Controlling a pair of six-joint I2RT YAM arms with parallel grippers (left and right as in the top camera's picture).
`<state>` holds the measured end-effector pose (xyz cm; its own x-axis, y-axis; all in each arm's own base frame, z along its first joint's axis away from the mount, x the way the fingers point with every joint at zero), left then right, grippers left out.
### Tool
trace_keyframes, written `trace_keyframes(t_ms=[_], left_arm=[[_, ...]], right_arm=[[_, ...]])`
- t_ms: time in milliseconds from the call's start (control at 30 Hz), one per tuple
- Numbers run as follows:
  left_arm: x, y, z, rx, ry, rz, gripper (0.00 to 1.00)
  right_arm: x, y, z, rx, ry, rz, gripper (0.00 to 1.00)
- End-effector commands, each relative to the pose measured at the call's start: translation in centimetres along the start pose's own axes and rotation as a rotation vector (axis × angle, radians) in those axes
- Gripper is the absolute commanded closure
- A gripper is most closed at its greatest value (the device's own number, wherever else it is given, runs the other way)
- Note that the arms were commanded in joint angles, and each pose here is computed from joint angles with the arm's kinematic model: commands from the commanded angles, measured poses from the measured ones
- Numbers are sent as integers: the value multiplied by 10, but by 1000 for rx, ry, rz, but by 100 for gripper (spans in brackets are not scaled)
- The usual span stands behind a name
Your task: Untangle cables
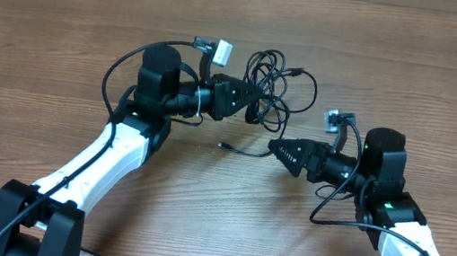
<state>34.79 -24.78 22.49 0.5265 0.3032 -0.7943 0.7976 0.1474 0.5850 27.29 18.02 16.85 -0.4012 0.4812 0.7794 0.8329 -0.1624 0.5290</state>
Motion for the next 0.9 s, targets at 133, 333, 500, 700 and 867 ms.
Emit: trace_keyframes(t_ms=[133,333,500,700,867], left_arm=[[-50,-19,-4,131,-228,244,96],[-43,-38,-5,193,-234,278,96],[-23,-47,-5,215,-140,212,96],[-27,-57,0,249,-151,195,96],[-31,-68,9,277,-146,196,96]], right_arm=[[20,-1,0,33,103,-73,19],[21,0,0,30,106,-78,19],[24,4,-1,13,115,-100,19],[25,12,-1,-21,106,-125,11],[23,14,-1,-29,96,-107,7]])
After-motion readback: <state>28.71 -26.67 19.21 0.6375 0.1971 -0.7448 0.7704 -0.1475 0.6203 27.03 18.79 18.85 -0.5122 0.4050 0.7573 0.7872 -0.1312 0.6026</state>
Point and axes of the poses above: each gripper's point midway between its finger pads, its own z axis out along the fingers, its own x axis along the line the jaws close on, y = z × x, the point moved 1 cm from there along -z, back along the fingers, and after that the axes turned 3 degrees about -z, right-handed, at the moved point
